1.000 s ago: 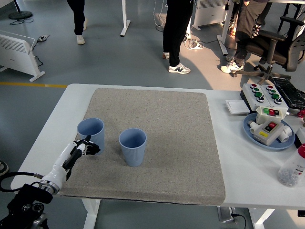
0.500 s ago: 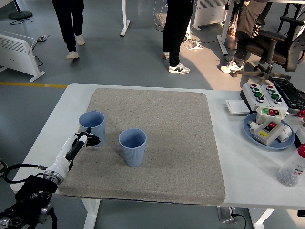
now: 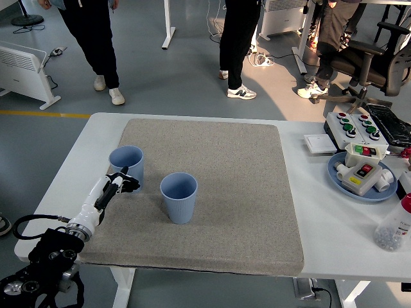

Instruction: Push cup pick cup insert cup

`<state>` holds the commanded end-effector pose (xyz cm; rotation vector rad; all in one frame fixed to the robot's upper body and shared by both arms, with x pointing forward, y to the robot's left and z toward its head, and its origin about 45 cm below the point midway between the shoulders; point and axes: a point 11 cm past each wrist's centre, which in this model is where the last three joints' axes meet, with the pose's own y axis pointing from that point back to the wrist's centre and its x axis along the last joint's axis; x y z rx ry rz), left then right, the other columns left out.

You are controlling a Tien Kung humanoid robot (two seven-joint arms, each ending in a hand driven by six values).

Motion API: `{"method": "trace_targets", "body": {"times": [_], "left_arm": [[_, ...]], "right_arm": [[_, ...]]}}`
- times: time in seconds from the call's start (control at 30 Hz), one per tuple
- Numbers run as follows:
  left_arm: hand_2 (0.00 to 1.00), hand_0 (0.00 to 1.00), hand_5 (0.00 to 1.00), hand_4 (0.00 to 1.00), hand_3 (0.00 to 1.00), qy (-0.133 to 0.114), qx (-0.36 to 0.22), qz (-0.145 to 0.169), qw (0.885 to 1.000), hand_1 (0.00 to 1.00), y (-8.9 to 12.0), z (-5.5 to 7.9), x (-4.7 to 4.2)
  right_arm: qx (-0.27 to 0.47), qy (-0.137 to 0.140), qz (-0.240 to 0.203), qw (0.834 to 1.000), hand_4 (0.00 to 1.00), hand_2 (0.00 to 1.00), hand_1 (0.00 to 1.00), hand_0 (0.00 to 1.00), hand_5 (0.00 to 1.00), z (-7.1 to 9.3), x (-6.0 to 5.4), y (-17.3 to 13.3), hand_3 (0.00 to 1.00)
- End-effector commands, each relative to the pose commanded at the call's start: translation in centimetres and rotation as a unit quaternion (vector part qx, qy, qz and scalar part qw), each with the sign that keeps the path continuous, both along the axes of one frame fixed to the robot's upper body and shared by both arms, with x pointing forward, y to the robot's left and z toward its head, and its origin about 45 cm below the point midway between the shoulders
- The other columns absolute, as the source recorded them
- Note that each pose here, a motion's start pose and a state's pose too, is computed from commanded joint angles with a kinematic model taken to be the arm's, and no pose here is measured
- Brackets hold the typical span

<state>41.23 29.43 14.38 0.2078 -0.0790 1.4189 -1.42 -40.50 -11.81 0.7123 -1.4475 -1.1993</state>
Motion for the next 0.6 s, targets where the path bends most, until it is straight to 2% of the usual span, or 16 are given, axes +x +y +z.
{"method": "trace_targets", "body": {"times": [0.6], "left_arm": [[0.506,0.646,0.998,0.577,0.446,0.003,0.0,0.003,1.0,0.567,-0.3,0.4,1.82]], "right_arm": [[0.001,-0.005,0.006,1.0,0.351,0.66,0.548,0.53,0.859,0.0,0.8,0.1,0.739]]}}
